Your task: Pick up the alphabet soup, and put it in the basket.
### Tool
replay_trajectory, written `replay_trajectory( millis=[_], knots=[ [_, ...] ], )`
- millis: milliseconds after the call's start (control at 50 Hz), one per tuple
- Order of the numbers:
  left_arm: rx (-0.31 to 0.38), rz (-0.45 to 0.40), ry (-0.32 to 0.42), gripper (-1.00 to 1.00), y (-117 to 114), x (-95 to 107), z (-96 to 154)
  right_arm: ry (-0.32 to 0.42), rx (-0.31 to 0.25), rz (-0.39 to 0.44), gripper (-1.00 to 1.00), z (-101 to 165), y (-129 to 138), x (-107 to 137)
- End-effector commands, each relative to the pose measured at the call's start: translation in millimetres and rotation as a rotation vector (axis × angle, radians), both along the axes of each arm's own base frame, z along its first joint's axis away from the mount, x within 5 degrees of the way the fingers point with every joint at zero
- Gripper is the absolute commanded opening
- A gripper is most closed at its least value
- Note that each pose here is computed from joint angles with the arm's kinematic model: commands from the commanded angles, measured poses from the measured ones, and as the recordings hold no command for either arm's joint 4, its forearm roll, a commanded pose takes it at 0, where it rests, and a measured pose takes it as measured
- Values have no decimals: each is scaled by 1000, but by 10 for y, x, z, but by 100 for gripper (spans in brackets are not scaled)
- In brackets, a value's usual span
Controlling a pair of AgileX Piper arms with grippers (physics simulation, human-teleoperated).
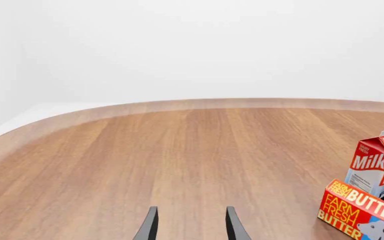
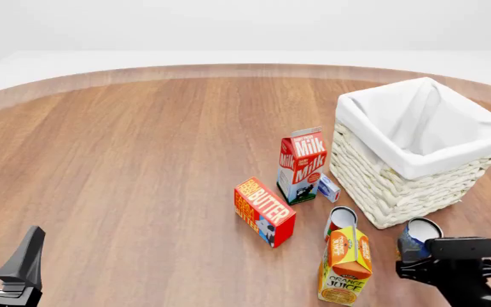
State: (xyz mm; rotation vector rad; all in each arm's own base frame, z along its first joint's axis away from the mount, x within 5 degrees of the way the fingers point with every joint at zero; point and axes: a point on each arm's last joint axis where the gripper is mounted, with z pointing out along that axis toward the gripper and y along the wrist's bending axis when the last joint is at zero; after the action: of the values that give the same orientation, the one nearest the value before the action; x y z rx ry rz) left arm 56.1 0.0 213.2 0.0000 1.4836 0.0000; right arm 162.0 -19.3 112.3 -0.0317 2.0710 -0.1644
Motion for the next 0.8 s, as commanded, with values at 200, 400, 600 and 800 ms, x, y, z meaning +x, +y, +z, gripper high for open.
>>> replay_trajectory(
  millis=[200, 400, 600, 800],
  knots=[
    [0, 0, 0, 100, 0, 0, 0, 32, 4, -15, 100, -212, -29, 33],
    [0, 0, 0, 100, 0, 0, 0, 48, 7, -16, 100, -260, -30, 30],
    [0, 0, 0, 100, 0, 0, 0, 65, 7, -24, 100, -291, -45, 22],
    [0, 0, 0, 100, 0, 0, 0, 72, 16, -20, -100, -304, -29, 21]
  ],
)
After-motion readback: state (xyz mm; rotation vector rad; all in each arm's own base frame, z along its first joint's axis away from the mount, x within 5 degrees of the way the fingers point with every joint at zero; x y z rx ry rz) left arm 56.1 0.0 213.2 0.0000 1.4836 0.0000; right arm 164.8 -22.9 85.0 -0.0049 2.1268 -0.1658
